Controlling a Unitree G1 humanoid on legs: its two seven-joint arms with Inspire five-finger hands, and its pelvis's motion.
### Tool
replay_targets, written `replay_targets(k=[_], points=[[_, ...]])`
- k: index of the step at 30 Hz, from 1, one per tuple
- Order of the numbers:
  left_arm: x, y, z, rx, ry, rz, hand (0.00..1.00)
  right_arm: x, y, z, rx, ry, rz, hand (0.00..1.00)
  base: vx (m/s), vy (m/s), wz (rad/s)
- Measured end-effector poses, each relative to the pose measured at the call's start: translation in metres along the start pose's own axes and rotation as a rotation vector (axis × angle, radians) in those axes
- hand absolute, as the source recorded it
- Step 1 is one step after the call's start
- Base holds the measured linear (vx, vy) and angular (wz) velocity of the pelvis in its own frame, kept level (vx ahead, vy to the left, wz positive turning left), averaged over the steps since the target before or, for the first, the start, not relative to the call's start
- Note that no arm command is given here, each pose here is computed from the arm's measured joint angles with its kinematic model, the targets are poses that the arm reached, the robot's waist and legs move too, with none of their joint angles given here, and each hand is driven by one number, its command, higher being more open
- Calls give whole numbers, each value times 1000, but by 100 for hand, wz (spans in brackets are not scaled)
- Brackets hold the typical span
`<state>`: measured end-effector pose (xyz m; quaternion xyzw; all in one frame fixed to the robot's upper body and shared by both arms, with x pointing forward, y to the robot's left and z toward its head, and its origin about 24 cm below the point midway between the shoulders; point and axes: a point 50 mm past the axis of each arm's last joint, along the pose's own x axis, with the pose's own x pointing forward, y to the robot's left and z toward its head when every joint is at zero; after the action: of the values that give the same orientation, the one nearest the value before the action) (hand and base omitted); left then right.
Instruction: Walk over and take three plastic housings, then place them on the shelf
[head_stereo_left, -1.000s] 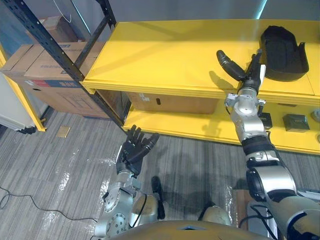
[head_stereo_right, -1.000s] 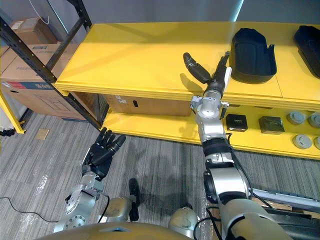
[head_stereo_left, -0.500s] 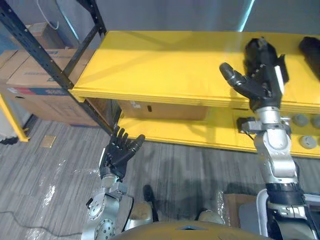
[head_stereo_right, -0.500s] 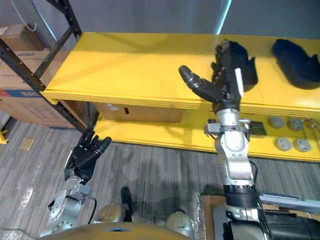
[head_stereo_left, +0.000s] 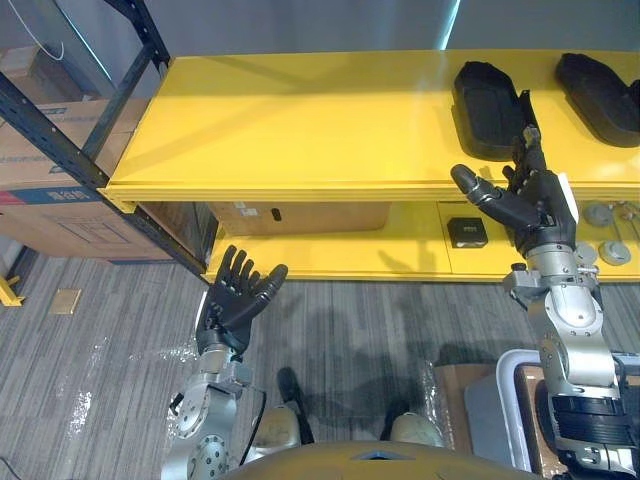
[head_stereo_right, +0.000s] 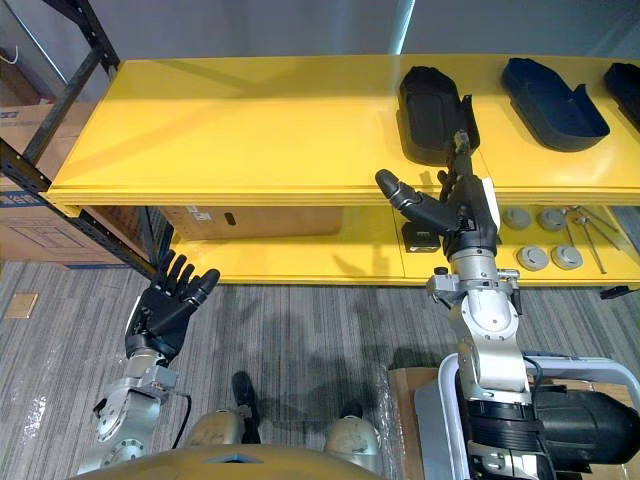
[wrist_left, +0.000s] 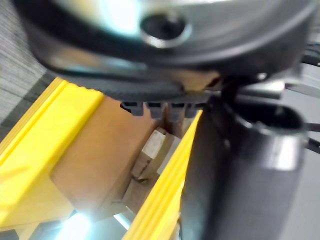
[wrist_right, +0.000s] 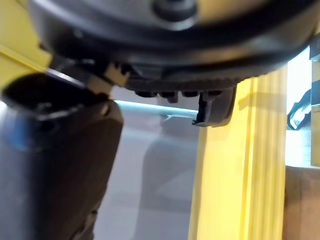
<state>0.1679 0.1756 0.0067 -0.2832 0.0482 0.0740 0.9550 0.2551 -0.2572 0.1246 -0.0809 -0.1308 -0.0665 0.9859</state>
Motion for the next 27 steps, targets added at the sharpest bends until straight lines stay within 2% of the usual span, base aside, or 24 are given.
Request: replay_targets(k=[7, 11, 17, 27], points=[[5, -5, 12, 1, -65, -54, 100, 0, -2, 1, 1, -5, 3, 100, 8, -1, 4], [4, -6, 11, 1, -62, -69, 100, 2, -9, -2, 2, -13, -60, 100, 30, -10, 15], [4, -6, 11, 3, -58, -72, 100, 25, -21, -14, 28, 22, -191, 100, 16, 0, 10], [2, -4, 10, -35, -49, -74, 100, 63, -45, 7, 18, -28, -255, 100, -6, 1, 3]])
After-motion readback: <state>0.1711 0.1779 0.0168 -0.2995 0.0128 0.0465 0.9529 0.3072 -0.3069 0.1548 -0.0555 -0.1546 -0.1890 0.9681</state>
